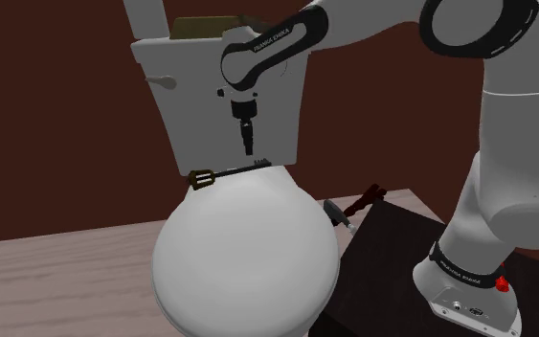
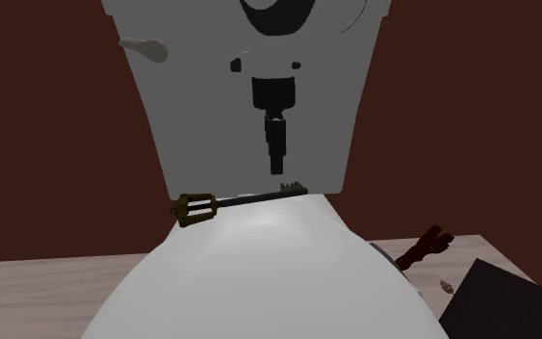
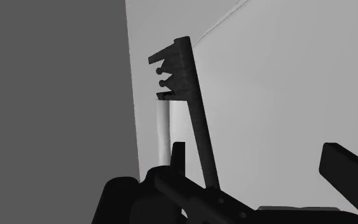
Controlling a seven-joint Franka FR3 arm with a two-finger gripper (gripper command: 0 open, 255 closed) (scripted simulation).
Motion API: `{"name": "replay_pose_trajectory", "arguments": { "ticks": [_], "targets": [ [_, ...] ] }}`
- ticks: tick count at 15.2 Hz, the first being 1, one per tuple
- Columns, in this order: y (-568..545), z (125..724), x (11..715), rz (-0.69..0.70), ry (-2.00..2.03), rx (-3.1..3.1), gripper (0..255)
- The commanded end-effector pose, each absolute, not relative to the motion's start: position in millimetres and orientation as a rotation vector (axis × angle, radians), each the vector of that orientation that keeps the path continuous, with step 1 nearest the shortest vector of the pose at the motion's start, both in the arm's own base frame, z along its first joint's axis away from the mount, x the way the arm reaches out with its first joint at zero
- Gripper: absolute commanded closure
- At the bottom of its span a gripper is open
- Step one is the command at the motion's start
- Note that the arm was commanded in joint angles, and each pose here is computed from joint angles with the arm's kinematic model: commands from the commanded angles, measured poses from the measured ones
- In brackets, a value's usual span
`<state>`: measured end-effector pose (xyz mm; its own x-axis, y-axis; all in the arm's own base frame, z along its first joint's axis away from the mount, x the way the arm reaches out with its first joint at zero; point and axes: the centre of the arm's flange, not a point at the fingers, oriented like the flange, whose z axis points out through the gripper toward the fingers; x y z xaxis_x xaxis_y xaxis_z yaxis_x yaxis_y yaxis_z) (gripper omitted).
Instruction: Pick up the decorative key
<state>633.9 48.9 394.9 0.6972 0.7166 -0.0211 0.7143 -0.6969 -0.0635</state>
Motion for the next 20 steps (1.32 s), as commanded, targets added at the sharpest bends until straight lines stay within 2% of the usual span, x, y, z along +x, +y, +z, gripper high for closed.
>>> {"name": "replay_pose_trajectory", "arguments": {
  "ticks": [1, 6, 15, 16, 20],
  "targets": [
    [63, 378, 654, 0.078, -1.291, -2.809, 0],
    [99, 341, 694, 0.095, -1.492, -2.714, 0],
    [99, 301, 694, 0.095, -1.492, -2.714, 0],
    [99, 302, 693, 0.094, -1.492, -2.714, 255],
    [99, 304, 693, 0.095, -1.492, -2.714, 255]
  ]
}}
